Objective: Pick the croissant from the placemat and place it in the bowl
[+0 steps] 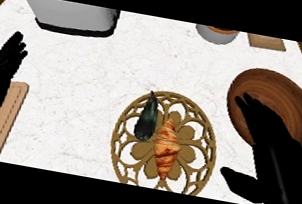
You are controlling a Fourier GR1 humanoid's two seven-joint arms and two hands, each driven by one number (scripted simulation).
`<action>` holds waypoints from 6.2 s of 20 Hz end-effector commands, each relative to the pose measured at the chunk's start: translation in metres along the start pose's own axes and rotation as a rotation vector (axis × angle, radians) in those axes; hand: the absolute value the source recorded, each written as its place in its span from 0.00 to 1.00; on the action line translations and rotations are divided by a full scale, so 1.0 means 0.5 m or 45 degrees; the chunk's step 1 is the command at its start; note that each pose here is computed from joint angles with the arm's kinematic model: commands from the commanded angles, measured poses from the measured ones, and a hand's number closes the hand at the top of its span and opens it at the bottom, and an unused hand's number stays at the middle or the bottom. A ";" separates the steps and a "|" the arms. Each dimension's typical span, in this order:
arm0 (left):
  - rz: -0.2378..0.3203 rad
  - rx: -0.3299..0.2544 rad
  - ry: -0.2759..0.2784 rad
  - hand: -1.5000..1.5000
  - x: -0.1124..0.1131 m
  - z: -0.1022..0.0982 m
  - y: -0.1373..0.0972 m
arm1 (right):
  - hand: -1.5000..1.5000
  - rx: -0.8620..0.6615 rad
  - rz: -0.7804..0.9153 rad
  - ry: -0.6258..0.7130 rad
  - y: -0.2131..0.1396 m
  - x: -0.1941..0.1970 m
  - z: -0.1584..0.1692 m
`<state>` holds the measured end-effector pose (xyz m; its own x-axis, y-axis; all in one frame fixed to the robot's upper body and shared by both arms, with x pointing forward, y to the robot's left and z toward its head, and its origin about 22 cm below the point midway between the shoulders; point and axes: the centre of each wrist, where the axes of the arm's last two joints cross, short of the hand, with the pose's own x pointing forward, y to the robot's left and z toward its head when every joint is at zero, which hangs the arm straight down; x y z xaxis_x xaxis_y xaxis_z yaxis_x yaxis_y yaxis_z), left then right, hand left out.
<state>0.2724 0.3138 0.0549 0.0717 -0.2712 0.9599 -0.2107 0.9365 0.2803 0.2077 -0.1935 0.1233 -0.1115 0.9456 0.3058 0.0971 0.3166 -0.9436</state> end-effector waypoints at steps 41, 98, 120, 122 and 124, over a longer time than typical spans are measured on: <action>0.041 -0.066 -0.071 0.50 0.028 -0.016 -0.011 | 0.00 0.722 0.777 0.451 0.198 0.275 -0.148; 0.042 -0.041 -0.063 0.50 0.009 -0.013 0.011 | 1.00 0.201 0.142 0.525 0.170 0.231 -0.213; 0.046 -0.059 -0.077 0.50 -0.017 0.011 -0.019 | 1.00 -0.483 -0.135 0.662 -0.145 0.050 -0.191; 0.067 -0.093 -0.076 0.50 0.025 0.016 -0.033 | 1.00 -0.487 -0.116 0.694 -0.142 0.007 -0.213; 0.042 -0.040 -0.096 0.50 0.035 -0.042 -0.014 | 1.00 -0.481 -0.135 0.699 -0.083 -0.021 -0.245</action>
<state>0.2783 0.3047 0.0616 0.0012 -0.2472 0.9690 -0.1641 0.9558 0.2440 0.3114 -0.1870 0.1984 0.3534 0.8009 0.4835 0.4592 0.3018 -0.8355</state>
